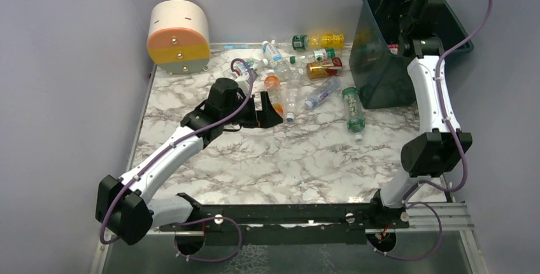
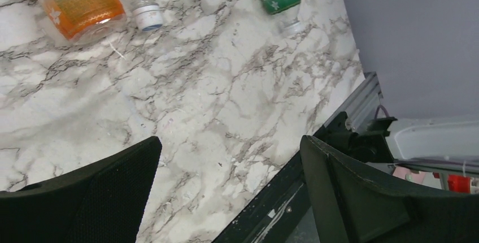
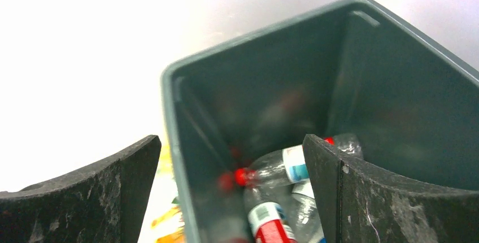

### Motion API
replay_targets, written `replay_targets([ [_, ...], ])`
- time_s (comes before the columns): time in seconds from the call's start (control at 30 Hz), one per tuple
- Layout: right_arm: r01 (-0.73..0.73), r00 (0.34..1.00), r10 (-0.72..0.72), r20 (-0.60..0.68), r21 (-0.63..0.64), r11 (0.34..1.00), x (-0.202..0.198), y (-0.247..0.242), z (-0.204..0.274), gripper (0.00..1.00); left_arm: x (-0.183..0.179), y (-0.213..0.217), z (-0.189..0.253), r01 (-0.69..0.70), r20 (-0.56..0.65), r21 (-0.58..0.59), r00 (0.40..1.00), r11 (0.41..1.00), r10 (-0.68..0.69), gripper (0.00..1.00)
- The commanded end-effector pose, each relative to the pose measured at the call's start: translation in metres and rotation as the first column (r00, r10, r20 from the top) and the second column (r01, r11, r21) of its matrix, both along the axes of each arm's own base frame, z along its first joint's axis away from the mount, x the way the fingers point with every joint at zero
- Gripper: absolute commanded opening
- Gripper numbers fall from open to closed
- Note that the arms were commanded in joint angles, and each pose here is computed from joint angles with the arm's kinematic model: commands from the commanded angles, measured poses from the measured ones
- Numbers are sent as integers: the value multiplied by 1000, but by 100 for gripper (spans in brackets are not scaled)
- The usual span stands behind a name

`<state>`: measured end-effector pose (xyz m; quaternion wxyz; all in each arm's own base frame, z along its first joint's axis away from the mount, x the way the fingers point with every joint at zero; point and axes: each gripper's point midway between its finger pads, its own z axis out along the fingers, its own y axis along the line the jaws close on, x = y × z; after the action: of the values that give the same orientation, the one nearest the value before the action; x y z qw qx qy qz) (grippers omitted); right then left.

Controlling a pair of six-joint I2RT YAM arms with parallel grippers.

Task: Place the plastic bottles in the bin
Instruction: Place the plastic bottle in the trash bin, then pick up the plastic bottle at the center of the board.

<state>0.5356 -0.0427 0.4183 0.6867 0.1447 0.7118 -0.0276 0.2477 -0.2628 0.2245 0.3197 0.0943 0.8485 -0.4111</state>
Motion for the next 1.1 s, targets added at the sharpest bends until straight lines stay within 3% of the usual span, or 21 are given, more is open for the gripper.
replay_targets([
  [0.0, -240, 959, 233, 162, 27, 970, -43, 44, 80, 99, 27, 3, -7, -84, 21, 51, 996, 995, 83, 99],
  [0.13, -486, 860, 471, 198, 29, 874, -76, 92, 101, 99, 46, 1, -20, -136, 0, 88, 991, 987, 137, 99],
  [0.3, -727, 681, 706, 197, 62, 684, -122, 154, 97, 99, 79, -2, -39, -207, -9, 162, 977, 965, 211, 99],
  [0.43, -854, 519, 832, 193, 99, 510, -159, 206, 83, 99, 106, 1, -63, -266, -3, 250, 961, 931, 276, 99],
  [0.6, -913, 395, 911, 121, 166, 373, -191, 265, 37, 99, 138, 1, -94, -308, 3, 351, 945, 884, 328, 99],
  [0.83, -900, 368, 928, 59, 275, 339, -212, 279, -29, 99, 177, 10, -124, -354, 52, 490, 924, 797, 379, 99],
  [1.07, -881, 382, 924, 9, 307, 361, -219, 275, -62, 99, 190, 7, -158, -330, 20, 544, 924, 772, 381, 99],
])
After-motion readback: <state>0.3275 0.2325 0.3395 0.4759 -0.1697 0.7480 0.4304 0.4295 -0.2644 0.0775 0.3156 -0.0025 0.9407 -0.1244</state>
